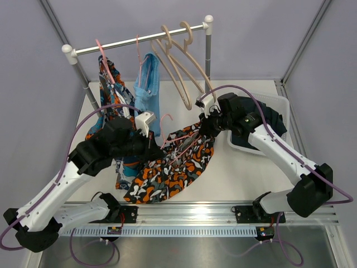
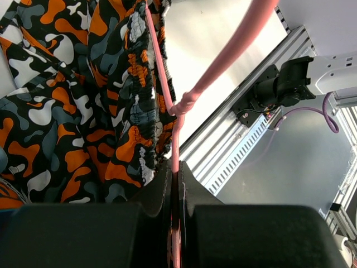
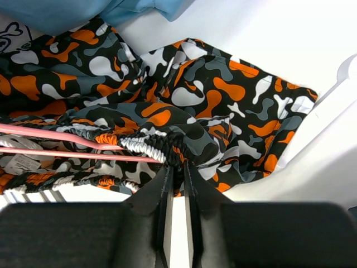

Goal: Remove the shorts from the hanger

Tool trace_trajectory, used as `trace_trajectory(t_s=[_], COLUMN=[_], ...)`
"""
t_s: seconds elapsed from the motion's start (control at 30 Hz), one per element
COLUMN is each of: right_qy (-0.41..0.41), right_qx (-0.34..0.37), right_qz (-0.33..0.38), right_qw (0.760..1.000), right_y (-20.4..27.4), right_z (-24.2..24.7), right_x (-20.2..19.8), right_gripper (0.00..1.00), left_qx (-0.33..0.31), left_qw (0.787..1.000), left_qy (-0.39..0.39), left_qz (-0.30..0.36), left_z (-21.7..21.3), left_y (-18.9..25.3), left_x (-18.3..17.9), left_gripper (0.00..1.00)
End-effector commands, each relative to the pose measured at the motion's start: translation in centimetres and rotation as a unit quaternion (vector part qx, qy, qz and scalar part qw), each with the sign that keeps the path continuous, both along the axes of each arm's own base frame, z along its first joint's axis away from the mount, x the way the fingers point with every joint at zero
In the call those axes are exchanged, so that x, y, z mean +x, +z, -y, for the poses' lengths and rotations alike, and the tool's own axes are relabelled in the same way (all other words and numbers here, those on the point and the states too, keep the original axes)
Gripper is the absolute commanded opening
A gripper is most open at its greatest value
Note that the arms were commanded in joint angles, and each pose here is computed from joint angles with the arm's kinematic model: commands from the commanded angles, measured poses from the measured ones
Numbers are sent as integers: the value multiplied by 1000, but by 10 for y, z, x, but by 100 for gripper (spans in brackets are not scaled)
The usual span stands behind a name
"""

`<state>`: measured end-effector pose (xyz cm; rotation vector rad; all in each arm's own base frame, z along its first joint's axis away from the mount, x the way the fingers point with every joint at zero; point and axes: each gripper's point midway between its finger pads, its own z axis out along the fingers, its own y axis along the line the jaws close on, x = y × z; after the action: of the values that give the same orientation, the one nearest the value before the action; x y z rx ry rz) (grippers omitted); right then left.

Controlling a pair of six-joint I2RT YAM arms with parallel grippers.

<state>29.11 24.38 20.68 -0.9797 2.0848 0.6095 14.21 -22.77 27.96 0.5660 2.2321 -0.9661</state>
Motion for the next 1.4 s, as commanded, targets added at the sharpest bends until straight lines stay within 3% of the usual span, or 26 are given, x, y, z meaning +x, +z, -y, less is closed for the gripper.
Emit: trace_trajectory(t_s=[0.0, 0.03, 0.1, 0.27, 0.43, 0.53, 0.77, 0.97, 1.2, 1.37], right_qy=[-3, -3, -7, -74, -189, -178, -4, 76, 101, 37], right_qx=[-1, 0, -2, -7, 4, 16, 114, 138, 142, 111], right_qz=[42, 48, 50, 55, 25, 6, -99, -93, -71, -27], right_qw=[999, 999, 999, 996, 982, 984, 989, 983, 982, 993], right_y=[11, 13, 12, 3, -13, -21, -31, -21, 1, 10], right_z=[2, 3, 4, 25, 83, 86, 24, -3, -12, 9], right_x=[7, 8, 8, 31, 72, 71, 11, -35, -58, -32], right_gripper=[14, 6, 0, 0, 0, 0, 0, 1, 1, 0], left_qx=[-38, -38, -38, -45, -45, -43, -110, -137, -159, -177], left_qw=[998, 998, 998, 997, 995, 995, 988, 983, 977, 969], left_qy=[-22, -22, -23, -44, -69, -68, -33, -62, -63, -65], left_qz=[36, 35, 36, 45, 57, 63, 106, 105, 129, 159], left_z=[3, 2, 2, -3, -13, -19, 2, 35, 50, 45], left_y=[31, 31, 33, 45, 63, 72, 95, 97, 107, 136], left_x=[-6, -7, -8, -20, -36, -40, -13, 5, 19, 15], left_gripper=[0, 0, 0, 0, 0, 0, 0, 0, 0, 0])
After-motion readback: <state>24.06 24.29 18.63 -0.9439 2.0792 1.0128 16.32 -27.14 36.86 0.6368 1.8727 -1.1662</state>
